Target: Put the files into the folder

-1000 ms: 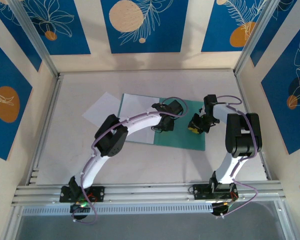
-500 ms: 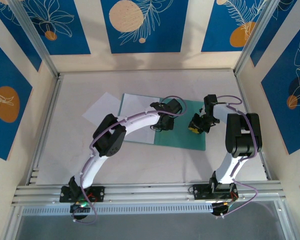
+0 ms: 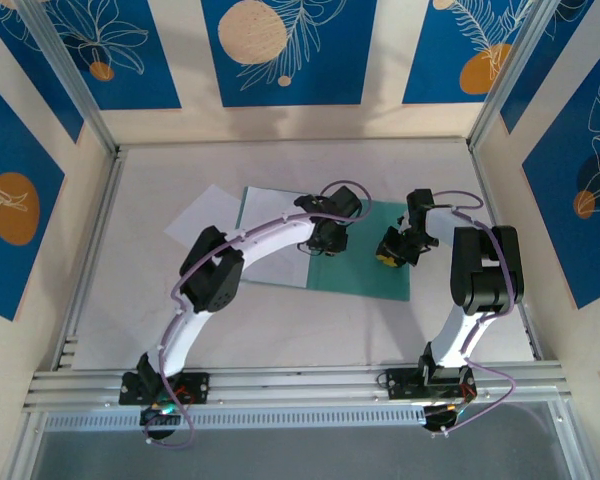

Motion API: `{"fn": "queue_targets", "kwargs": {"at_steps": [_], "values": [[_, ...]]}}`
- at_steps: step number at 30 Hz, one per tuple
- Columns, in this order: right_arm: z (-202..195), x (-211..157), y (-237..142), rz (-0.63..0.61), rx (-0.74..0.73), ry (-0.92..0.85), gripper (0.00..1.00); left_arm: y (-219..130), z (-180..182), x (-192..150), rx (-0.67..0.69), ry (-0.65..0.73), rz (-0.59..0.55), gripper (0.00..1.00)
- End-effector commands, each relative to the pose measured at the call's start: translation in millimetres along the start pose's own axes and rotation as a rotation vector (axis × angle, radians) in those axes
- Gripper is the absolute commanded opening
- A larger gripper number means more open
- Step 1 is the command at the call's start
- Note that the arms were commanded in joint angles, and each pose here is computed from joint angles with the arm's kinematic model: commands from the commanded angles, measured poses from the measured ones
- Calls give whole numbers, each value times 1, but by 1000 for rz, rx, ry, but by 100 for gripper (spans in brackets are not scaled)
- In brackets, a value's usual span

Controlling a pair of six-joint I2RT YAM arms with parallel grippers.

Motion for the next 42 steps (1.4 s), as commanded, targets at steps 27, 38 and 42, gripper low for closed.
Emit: {"fn": "queue_targets", "kwargs": {"at_steps": [27,38,42], "values": [[40,23,-33,-33,16,-70,25,-69,257,30,27,-375,-132,81],[178,-18,-51,-8,208,-277,25,-10,275,-11,-151,-552,-44,78],[211,-32,-42,23,230,-323,25,1,287,-35,-138,-601,-2,78]]}}
Point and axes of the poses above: each hand's point on the last joint's axis, 136 mm out from that joint toward the fingers, its own y axis out along the fingers, its own z axis along the line the jaws close on, x = y × z, the point moved 1 cm from there along -y, back along the fingers, and after that the axes turned 3 degrees about y, right-handed, at the moved point
